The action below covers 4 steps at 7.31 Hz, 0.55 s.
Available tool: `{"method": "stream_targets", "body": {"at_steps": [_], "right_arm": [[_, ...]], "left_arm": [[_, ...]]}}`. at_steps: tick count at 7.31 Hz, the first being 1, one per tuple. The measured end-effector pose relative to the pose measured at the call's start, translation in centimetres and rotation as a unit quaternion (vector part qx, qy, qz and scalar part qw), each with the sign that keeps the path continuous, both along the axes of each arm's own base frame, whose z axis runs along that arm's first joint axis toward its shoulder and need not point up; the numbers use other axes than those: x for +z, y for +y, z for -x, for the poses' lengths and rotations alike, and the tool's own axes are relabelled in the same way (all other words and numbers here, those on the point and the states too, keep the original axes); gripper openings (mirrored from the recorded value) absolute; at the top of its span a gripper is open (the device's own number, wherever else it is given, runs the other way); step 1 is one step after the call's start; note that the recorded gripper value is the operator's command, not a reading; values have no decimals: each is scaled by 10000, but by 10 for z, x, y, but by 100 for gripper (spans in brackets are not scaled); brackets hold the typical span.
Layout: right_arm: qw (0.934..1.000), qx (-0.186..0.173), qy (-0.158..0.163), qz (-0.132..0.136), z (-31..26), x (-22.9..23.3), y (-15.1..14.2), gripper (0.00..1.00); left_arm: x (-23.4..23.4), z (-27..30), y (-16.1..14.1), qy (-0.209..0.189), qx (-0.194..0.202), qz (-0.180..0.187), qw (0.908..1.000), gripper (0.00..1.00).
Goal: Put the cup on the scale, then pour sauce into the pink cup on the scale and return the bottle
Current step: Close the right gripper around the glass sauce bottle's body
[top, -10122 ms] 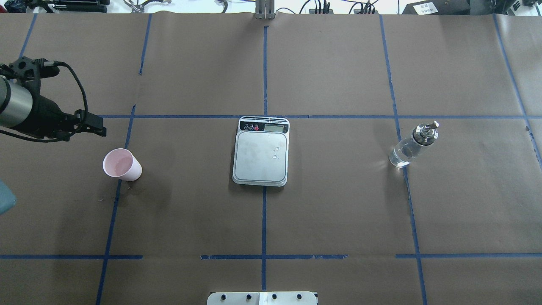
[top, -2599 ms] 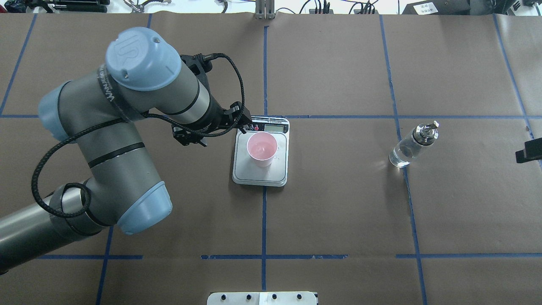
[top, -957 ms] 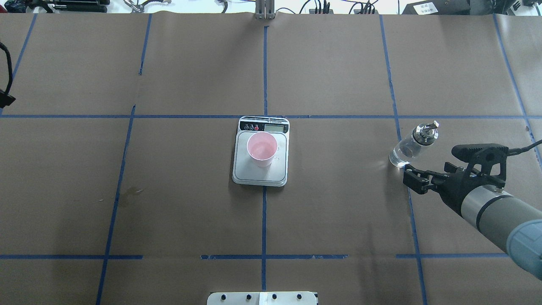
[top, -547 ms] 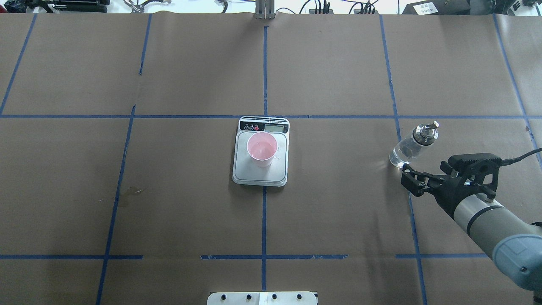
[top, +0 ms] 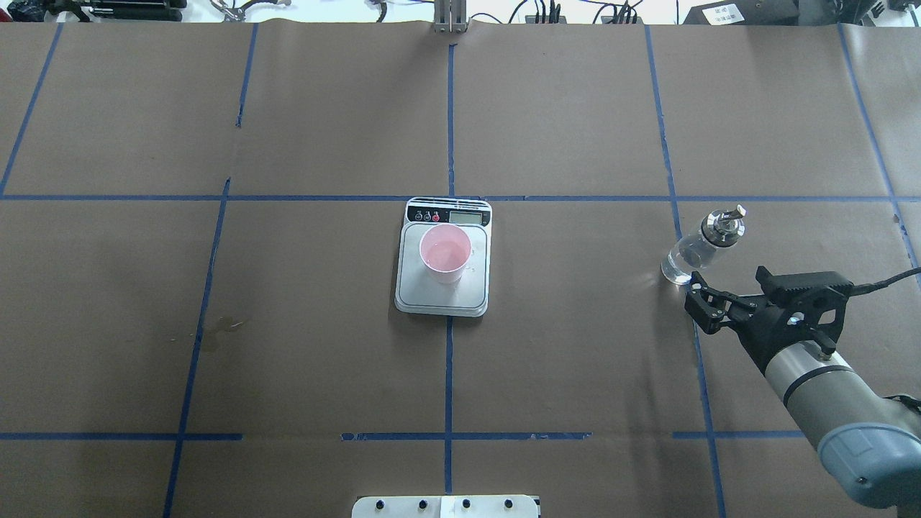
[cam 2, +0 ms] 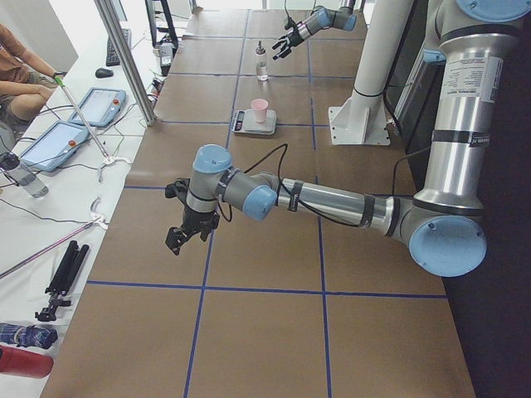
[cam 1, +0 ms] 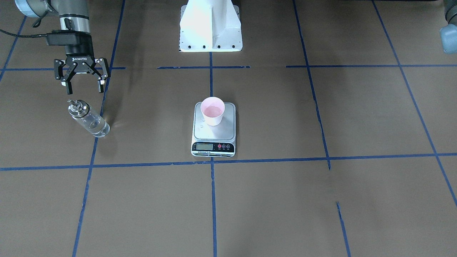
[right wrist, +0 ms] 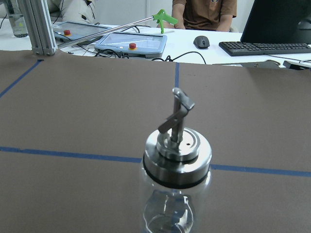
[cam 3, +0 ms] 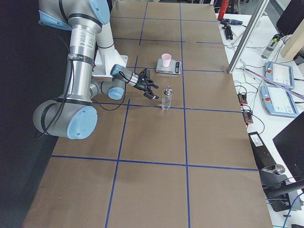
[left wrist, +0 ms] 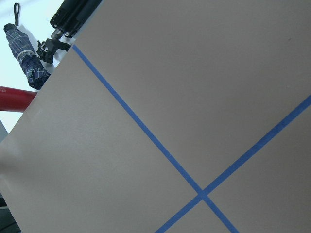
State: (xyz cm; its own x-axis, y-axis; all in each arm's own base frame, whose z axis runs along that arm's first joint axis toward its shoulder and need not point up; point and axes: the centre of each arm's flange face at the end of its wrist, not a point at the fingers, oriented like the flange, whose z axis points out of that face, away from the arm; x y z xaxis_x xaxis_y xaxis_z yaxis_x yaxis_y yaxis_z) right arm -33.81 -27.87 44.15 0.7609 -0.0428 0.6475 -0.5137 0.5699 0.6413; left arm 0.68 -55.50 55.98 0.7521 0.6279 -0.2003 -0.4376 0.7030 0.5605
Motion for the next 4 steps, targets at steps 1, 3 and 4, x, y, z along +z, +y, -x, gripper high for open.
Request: {"method": "stream_targets", "body": {"at_steps": [1, 3, 4], "right_arm": [[9999, 76, 78, -47, 2, 7, -1, 100], [9997, 163, 161, -107, 7, 15, -1, 100], [9995, 204, 182, -158, 13, 17, -1, 100]], "left_arm": [[1, -1, 0, 59, 13, 31, 10000, 100], [19, -5, -5, 80, 32, 218, 9997, 100], [28, -6, -8, 68, 40, 298, 9995, 100]]}}
